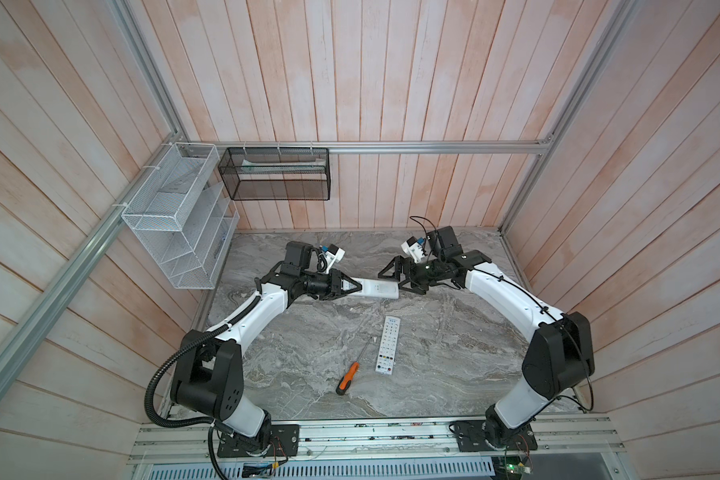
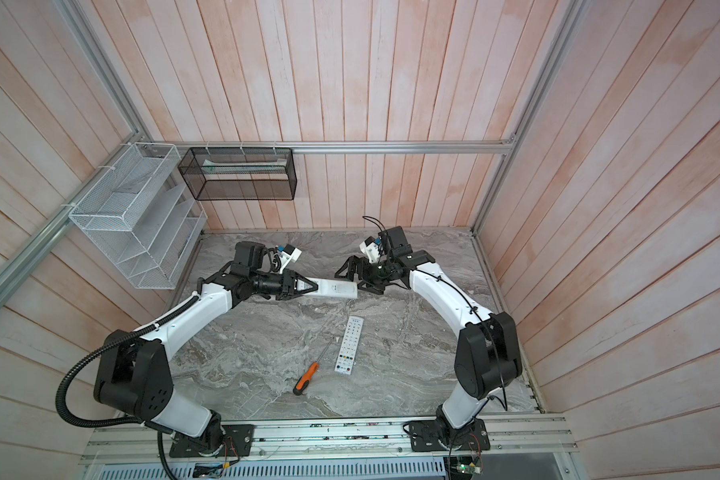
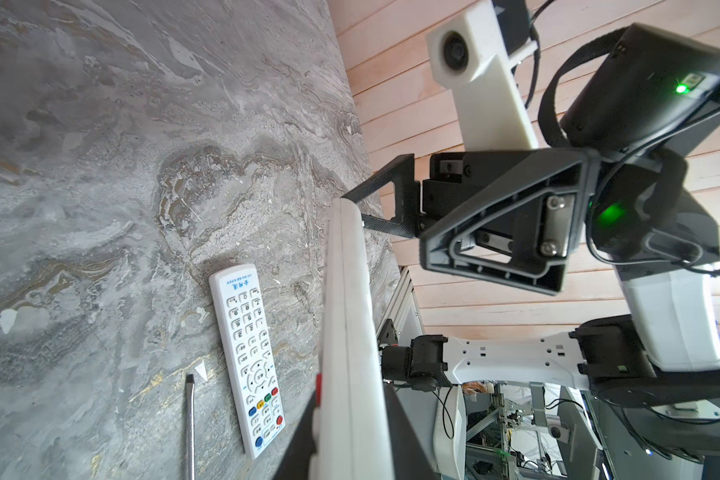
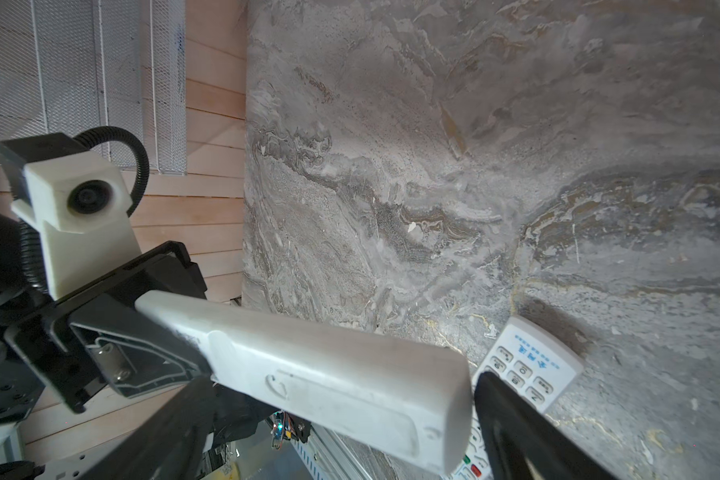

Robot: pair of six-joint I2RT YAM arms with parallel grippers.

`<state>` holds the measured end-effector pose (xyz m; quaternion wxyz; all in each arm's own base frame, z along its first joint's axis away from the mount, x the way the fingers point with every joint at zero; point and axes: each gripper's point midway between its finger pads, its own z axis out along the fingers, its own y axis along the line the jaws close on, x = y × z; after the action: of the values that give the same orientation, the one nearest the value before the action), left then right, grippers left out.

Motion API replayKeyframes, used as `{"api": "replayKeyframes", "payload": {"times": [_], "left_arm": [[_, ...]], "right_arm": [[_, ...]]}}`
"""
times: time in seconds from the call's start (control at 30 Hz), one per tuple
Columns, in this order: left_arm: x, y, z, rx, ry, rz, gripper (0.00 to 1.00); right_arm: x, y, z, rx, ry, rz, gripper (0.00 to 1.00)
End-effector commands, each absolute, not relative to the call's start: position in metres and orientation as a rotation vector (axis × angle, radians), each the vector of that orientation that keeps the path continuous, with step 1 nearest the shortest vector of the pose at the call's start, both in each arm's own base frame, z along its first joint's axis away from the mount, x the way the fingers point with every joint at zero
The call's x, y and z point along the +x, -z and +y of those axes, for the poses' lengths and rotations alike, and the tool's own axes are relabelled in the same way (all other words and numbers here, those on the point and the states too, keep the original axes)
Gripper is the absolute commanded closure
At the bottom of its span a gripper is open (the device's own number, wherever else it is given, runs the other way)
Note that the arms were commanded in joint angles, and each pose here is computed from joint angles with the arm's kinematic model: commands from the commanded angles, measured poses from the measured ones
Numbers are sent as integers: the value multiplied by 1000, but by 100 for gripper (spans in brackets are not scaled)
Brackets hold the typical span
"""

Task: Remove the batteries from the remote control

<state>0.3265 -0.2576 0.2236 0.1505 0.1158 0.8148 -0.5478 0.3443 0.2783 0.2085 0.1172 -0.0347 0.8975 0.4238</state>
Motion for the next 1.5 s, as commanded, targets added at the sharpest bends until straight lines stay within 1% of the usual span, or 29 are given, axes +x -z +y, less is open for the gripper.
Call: {"api": "replayKeyframes", "payload": {"times": [0.0,0.13,0.53,1.03,1.3,1.47], "left_arm": [[330,-242,-259,395,1594,2264,78],[334,-243,-260,388,1583,2266,78],[338,-243,-259,376,1561,2269,79],[338,-250,-259,369,1566,2248,80],[336,-251,-258,369,1564,2247,80],[334,-250,-258,370,1564,2246,81]], "right_arm": [[344,-201,277,-133,-1128,2684,2],[344,-200,278,-154,-1059,2706,2],[337,-192,285,-172,-1042,2734,4],[339,-191,287,-154,-1029,2738,7],[340,-186,286,-140,-996,2752,12],[344,-185,280,-115,-934,2759,15]]}}
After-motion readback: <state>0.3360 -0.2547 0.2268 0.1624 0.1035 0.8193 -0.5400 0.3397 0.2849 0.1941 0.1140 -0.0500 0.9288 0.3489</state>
